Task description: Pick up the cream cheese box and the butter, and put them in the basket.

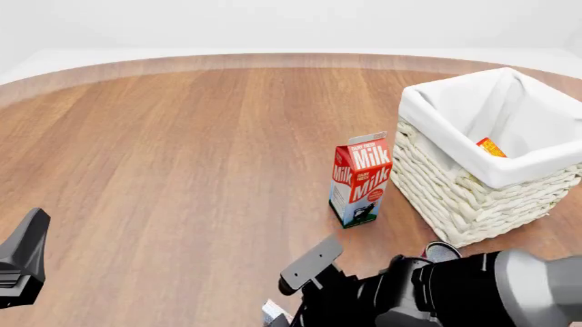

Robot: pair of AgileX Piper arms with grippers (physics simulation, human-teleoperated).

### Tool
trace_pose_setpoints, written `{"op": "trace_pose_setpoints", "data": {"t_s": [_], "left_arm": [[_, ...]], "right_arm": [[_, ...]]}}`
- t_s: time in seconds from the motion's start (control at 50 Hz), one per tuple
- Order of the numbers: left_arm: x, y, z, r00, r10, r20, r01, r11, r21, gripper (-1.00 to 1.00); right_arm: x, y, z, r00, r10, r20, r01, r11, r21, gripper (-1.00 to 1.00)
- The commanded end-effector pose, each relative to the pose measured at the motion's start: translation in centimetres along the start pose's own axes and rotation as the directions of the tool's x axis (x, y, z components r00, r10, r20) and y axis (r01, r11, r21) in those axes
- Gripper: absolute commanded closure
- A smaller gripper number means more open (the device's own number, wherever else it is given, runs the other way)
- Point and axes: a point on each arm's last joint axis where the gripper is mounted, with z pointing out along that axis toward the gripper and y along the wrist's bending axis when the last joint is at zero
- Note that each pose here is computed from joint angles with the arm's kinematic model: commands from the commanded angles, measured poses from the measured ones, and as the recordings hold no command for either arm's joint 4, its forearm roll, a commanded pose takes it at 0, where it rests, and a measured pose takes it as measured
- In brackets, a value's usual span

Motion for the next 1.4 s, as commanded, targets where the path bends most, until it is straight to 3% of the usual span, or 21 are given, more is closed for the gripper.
{"op": "trace_pose_setpoints", "data": {"t_s": [0.02,0.38,0.44,0.46,0.7,1.0,1.16,1.22,1.4], "left_arm": [[0.0,0.0,0.0,1.000,0.000,0.000,0.000,1.000,0.000,-1.00],[0.0,0.0,0.0,1.000,0.000,0.000,0.000,1.000,0.000,-1.00],[0.0,0.0,0.0,1.000,0.000,0.000,0.000,1.000,0.000,-1.00],[0.0,0.0,0.0,1.000,0.000,0.000,0.000,1.000,0.000,-1.00],[0.0,0.0,0.0,1.000,0.000,0.000,0.000,1.000,0.000,-1.00],[0.0,0.0,0.0,1.000,0.000,0.000,0.000,1.000,0.000,-1.00],[0.0,0.0,0.0,1.000,0.000,0.000,0.000,1.000,0.000,-1.00],[0.0,0.0,0.0,1.000,0.000,0.000,0.000,1.000,0.000,-1.00],[0.0,0.0,0.0,1.000,0.000,0.000,0.000,1.000,0.000,-1.00]], "right_arm": [[0.9,0.5,1.5,1.000,0.007,-0.027,-0.007,1.000,-0.006,-1.00],[1.8,0.4,2.6,0.999,0.017,-0.049,-0.018,1.000,-0.003,-1.00],[1.5,-0.3,2.1,0.999,0.016,-0.034,-0.015,1.000,0.009,-1.00],[1.4,-0.6,1.8,0.999,0.017,-0.027,-0.016,1.000,0.013,1.00],[-1.3,-0.7,-1.7,0.998,-0.023,0.064,0.023,1.000,0.005,1.00],[-4.3,-0.2,-6.7,0.981,-0.058,0.183,0.061,0.998,-0.011,1.00],[-5.5,-0.1,-9.4,0.967,-0.056,0.248,0.062,0.998,-0.015,1.00],[-6.3,-0.2,-11.4,0.953,-0.056,0.298,0.064,0.998,-0.014,1.00],[-7.4,-0.7,-14.0,0.934,-0.055,0.352,0.058,0.998,0.002,1.00]]}}
